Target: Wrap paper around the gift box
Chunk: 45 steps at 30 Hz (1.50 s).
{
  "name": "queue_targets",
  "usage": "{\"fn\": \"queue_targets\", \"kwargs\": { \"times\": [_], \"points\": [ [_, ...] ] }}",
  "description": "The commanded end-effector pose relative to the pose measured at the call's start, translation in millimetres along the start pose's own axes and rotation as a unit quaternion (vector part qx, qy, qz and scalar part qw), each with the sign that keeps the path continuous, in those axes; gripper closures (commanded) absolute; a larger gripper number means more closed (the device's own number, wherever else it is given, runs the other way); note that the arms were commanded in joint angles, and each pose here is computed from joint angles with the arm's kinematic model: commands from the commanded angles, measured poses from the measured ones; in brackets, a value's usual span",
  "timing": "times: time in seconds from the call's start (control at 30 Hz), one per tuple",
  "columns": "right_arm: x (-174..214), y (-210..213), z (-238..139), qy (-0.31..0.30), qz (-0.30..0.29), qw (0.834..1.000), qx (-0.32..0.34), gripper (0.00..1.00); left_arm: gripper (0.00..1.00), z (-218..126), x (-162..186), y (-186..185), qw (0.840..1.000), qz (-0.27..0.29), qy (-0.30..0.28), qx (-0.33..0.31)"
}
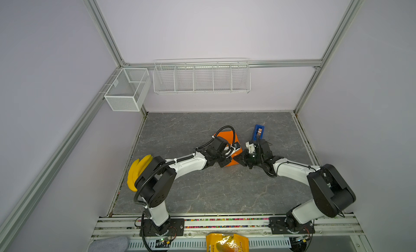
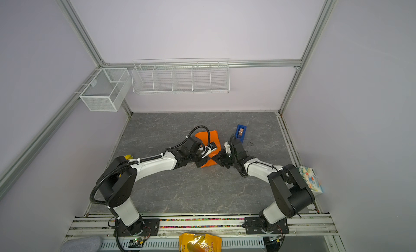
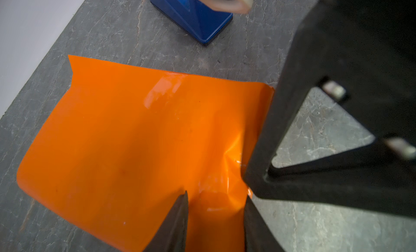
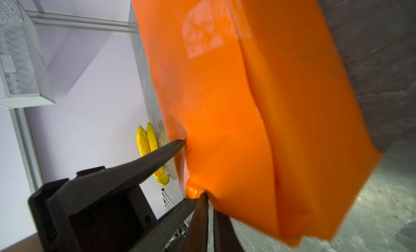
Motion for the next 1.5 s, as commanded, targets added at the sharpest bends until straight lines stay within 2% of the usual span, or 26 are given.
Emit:
{"fn": "queue_targets", "kwargs": {
  "times": [0.0,0.3,0.43,0.7,0.9,1.07,1.13,1.2,1.47],
  "points": [
    [-6,1,0,-0.012,0.006,1.000,-0.003,0.93,0.62,5,11,-4,0.999,-0.006,0.030,0.016],
    [-1,4,-7,0.006,-0.005,1.000,0.007,0.93,0.62,1,10,-4,1.000,-0.007,0.025,0.017],
    [1,8,-17,0.010,-0.020,1.000,0.018,0.75,0.59,-8,2,-5,1.000,-0.010,0.004,0.022],
    [-2,13,-57,0.000,-0.083,0.994,0.077,0.64,0.53,-43,-12,-4,0.998,-0.034,-0.053,0.010],
    [-25,14,-72,0.000,-0.152,0.979,0.137,0.57,0.53,-69,-12,14,0.986,-0.115,-0.107,-0.053],
    [-47,5,-59,0.033,-0.193,0.967,0.160,0.44,0.40,-86,2,42,0.963,-0.215,-0.134,-0.089],
    [-53,4,-48,0.052,-0.205,0.966,0.146,0.43,0.39,-89,9,54,0.947,-0.264,-0.133,-0.122],
    [-57,2,-38,0.071,-0.208,0.966,0.139,0.44,0.39,-89,14,63,0.941,-0.291,-0.121,-0.128],
    [-45,2,-15,0.117,-0.197,0.968,0.100,0.53,0.40,-66,16,81,0.938,-0.336,-0.054,-0.070]
  ]
}}
Point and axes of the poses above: each gripper's point midway between its finger pads, its own z axis out along the fingers, its own y axis along the line the jaws close on, x = y × z, the point moved 7 cm from there along -z, back along the fingers, and after that the axes turned 7 degrees about -z, right-handed, at the moved point
